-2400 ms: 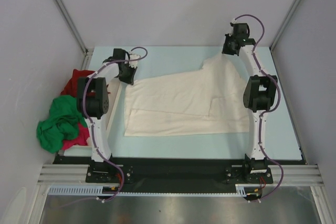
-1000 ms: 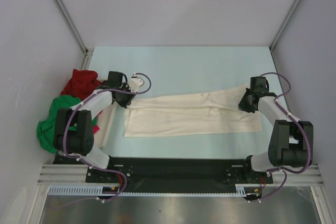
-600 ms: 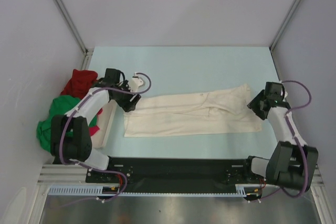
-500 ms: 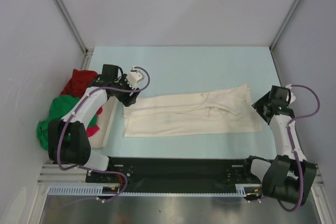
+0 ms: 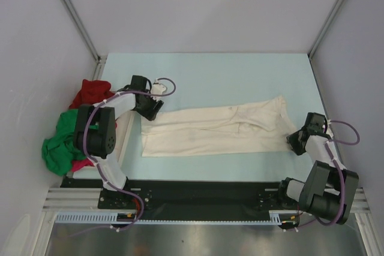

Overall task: Fold and stack the t-shirts
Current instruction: Fold the tshirt

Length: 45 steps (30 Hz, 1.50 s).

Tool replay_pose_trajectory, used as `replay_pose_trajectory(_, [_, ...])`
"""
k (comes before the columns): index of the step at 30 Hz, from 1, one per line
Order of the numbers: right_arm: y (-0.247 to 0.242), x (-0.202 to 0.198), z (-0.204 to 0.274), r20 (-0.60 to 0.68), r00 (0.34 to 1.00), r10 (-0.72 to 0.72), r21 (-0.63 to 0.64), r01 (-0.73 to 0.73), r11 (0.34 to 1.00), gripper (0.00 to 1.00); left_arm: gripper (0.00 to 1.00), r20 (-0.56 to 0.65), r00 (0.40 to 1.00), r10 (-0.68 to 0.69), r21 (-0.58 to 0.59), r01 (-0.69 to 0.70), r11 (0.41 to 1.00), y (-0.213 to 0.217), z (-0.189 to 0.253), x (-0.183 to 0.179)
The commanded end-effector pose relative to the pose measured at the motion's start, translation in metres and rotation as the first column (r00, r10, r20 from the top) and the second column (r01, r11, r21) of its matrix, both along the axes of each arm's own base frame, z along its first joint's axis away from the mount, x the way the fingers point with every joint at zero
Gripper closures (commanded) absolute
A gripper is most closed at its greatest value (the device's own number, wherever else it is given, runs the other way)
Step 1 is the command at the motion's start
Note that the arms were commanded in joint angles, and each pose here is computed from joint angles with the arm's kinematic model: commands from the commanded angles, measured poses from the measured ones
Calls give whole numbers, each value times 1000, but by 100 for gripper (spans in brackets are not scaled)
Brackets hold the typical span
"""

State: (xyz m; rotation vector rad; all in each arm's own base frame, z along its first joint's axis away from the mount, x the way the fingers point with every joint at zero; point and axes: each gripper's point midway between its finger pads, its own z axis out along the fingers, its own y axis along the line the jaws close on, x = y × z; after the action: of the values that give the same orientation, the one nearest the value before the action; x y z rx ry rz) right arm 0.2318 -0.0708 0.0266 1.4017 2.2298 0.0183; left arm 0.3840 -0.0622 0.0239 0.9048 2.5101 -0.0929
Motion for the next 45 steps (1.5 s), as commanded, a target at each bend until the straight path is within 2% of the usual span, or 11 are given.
replay_pose_trajectory(1, [-13,10,-6,39,998,-44,-12,44,999,58,40,-4,1000,-13,32,13,999,-3,-14,-10])
replay_pose_trajectory(5, [-23,17,-17,53,997,-55,10,55,998,90,73,-58,996,-63,6,64,998,-9,-25,-37])
replay_pose_trajectory(8, [-29,39,-20,74,997,-7,15,6,1000,100,100,-102,988,-114,-37,111,993,-17,-29,-60])
replay_pose_trajectory(13, [-29,92,-33,92,993,75,76,-83,994,100,100,-126,961,-247,-107,235,966,-33,-22,-102])
replay_pose_trajectory(18, [-13,190,-14,144,967,209,35,-216,976,100,100,-199,884,-423,-160,397,904,-58,-23,-159])
replay_pose_trajectory(26, [69,313,-31,111,922,371,24,-376,926,100,99,-198,698,-688,-314,620,719,-123,-12,-223])
replay_pose_trajectory(27, [75,344,-9,167,912,375,0,-380,925,100,99,-200,681,-704,-332,629,703,-131,-11,-227])
replay_pose_trajectory(29, [95,351,-37,117,911,396,34,-403,915,100,99,-202,628,-751,-366,663,653,-150,-9,-239])
replay_pose_trajectory(37, [139,415,-15,241,869,431,-22,-439,898,100,97,-112,488,-865,-415,768,487,-228,1,-266])
replay_pose_trajectory(44, [136,440,23,324,855,405,-108,-392,914,100,95,-34,442,-896,-456,792,407,-269,18,-276])
replay_pose_trajectory(45, [134,442,30,334,851,405,-116,-389,914,94,93,-34,446,-894,-461,787,410,-269,18,-277])
